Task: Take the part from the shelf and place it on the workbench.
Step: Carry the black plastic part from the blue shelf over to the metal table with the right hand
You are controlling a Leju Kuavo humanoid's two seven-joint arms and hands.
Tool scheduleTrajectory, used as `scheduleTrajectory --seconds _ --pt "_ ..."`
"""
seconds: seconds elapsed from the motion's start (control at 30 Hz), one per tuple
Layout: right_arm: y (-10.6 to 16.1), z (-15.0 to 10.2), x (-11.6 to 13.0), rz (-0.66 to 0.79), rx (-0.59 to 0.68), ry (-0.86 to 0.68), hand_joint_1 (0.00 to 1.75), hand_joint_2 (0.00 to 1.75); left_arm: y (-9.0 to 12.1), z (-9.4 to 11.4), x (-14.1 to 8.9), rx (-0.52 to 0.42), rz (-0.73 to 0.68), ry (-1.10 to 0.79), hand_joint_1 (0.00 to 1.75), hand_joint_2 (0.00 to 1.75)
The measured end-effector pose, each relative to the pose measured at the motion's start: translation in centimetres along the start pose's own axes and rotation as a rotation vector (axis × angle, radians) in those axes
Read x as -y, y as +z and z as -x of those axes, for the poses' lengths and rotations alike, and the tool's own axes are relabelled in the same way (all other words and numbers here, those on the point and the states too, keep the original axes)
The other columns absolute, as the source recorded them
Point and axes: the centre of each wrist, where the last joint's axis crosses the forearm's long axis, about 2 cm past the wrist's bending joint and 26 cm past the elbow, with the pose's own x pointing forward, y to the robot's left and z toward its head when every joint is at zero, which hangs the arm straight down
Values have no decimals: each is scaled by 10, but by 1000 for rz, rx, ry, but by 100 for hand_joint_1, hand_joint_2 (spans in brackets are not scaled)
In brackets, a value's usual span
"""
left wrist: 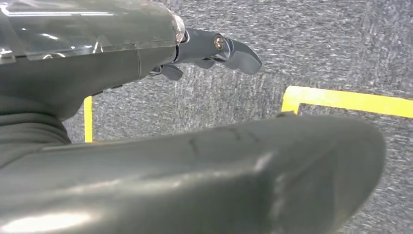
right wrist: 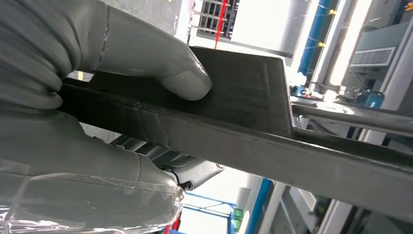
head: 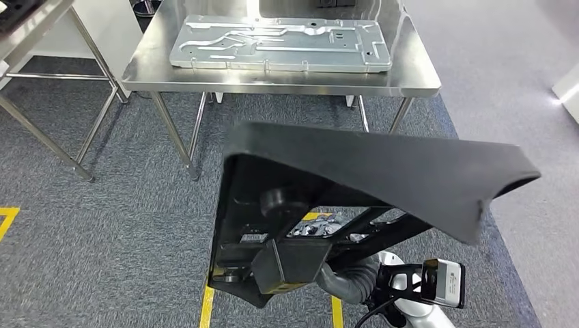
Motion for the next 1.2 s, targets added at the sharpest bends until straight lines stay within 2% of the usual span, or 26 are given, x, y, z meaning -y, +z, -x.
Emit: scheduleTrajectory --seconds 0.47,0.8,1.2 --pt "2 0 0 9 -3 7 175 175 -1 -3 1 4 6 -4 0 0" --pt "14 7 -9 16 -24 18 175 175 2 7 -2 -14 -16 13 0 0" --pt "17 9 -9 9 -46 41 175 175 3 9 1 -15 -20 32 0 0"
